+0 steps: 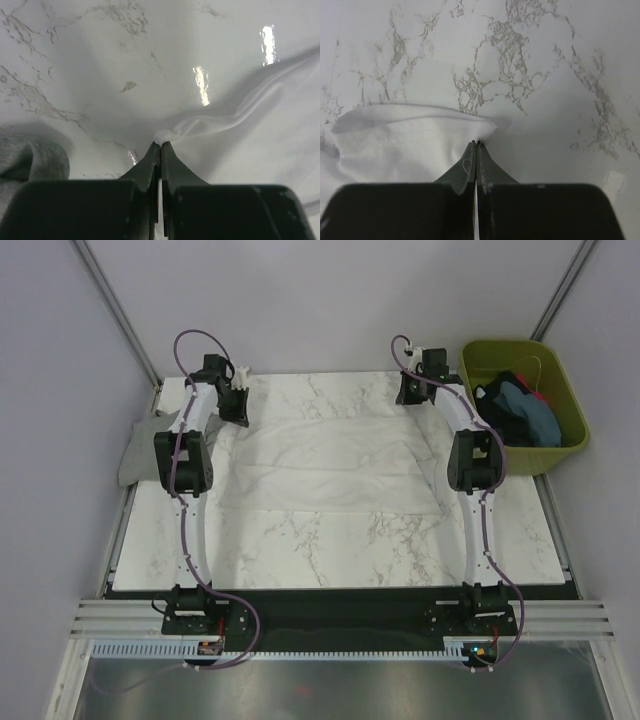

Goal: Fold and stack the t-shirts
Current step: Fold the tshirt

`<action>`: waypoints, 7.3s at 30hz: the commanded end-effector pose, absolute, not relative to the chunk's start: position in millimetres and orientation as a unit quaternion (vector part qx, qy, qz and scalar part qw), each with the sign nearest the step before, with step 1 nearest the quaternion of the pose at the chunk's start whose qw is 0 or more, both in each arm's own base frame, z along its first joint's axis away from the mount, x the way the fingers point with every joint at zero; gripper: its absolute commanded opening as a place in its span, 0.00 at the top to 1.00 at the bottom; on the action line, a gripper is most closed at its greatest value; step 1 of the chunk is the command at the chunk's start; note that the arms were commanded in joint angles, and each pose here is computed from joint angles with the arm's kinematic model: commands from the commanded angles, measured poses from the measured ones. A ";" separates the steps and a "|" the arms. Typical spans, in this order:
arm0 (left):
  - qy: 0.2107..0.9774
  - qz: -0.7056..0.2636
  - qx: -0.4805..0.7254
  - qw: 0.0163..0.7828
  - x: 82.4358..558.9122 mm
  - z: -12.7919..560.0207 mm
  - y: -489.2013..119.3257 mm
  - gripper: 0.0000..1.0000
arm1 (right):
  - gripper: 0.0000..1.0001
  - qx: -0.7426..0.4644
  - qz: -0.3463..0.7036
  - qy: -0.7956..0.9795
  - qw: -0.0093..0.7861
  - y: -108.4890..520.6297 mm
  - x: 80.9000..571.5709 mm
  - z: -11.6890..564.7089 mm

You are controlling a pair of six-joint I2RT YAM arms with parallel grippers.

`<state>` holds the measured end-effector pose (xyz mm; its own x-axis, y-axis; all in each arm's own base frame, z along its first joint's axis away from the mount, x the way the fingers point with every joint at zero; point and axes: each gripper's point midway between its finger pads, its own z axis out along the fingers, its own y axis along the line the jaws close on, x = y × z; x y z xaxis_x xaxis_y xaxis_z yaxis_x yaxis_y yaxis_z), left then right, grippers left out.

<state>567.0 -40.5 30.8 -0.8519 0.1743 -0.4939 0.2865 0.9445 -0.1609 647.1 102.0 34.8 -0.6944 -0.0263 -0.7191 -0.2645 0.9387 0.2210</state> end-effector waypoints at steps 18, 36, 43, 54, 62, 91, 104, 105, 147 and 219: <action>0.921 -0.207 0.158 0.288 498.9 167.6 -63.5 0.98 | 1.00 -0.136 0.164 0.896 0.390 99.0 518.6 185.8; 0.943 -0.215 0.171 0.185 397.0 156.6 -45.7 0.98 | 1.00 -0.138 0.189 0.918 0.321 95.0 368.8 157.7; 0.946 -0.229 0.175 0.150 368.4 146.2 -45.8 0.98 | 1.00 -0.139 0.178 0.927 0.300 88.2 330.9 133.4; 0.960 -0.241 0.136 0.050 344.5 108.3 -42.2 0.98 | 1.00 -0.137 0.180 0.932 0.282 86.4 303.6 118.3; 0.965 -0.237 0.107 -0.023 329.8 98.2 -32.9 0.79 | 0.63 -0.121 0.177 0.934 0.285 84.9 301.0 123.2; 0.920 -0.375 0.111 -0.032 371.1 86.3 -95.5 0.75 | 0.44 -0.112 0.269 0.923 0.251 140.4 416.5 105.0; 0.920 -0.371 0.092 -0.085 360.9 56.3 -102.7 0.74 | 0.44 -0.162 0.268 0.932 0.184 194.6 406.7 56.6; 0.919 -0.374 0.091 -0.084 361.7 56.1 -103.8 0.73 | 0.45 -0.162 0.267 0.933 0.180 195.1 404.6 54.2; 0.925 -0.365 0.088 -0.057 367.2 72.9 -102.8 0.69 | 0.47 -0.210 0.256 0.930 0.162 215.7 328.1 70.8; 0.944 -0.294 0.136 -0.069 351.0 67.6 -105.3 0.67 | 0.42 -0.062 0.190 0.960 0.196 146.2 362.0 72.0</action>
<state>372.0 -101.2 66.1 -0.9643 0.2611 -0.0446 0.2369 0.7748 -0.5862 346.3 144.8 70.8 -0.9222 -0.0819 -0.3781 -0.2223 0.9120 0.3447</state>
